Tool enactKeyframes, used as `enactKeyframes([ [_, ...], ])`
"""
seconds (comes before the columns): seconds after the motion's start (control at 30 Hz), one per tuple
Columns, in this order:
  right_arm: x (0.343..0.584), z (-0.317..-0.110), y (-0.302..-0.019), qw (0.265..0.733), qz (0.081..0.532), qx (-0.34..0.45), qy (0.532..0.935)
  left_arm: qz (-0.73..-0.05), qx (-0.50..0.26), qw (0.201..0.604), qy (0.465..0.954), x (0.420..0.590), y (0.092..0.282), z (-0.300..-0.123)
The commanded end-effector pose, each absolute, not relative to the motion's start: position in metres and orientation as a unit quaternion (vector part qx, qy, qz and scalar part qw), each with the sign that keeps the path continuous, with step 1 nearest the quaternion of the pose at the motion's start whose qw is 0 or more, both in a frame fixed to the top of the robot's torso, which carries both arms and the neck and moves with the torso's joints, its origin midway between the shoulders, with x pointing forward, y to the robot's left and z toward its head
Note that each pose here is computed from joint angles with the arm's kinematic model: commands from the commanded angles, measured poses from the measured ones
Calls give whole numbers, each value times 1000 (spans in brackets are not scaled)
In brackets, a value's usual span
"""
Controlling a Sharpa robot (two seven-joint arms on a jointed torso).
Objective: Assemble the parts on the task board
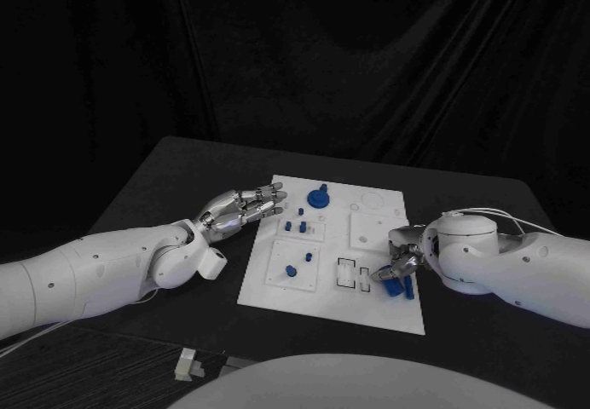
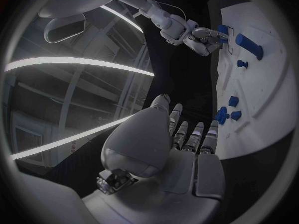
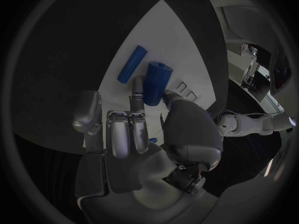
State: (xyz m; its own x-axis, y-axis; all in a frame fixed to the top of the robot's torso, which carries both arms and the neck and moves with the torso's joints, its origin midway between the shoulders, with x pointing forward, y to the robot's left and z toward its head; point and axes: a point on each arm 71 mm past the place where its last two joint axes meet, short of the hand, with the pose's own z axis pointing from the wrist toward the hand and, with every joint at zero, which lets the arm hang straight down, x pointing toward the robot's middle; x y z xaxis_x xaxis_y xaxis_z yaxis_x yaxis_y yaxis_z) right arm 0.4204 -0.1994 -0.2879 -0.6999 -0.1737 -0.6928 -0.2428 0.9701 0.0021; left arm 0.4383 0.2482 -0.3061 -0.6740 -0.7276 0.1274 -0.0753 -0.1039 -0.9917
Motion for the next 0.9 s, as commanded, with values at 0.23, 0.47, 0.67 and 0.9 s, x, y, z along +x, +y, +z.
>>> enactKeyframes([
  [0.23,420,-287,-199,386,73,-82,916,-682,-320,240,612,438,247,-305],
  [0.47,420,-284,-201,395,107,-28,912,-682,-320,239,612,438,247,-305],
  [0.67,419,-280,-207,391,142,50,908,-682,-321,239,613,438,247,-305],
  [0.9,420,-270,-208,376,172,129,901,-682,-321,239,613,438,248,-305],
])
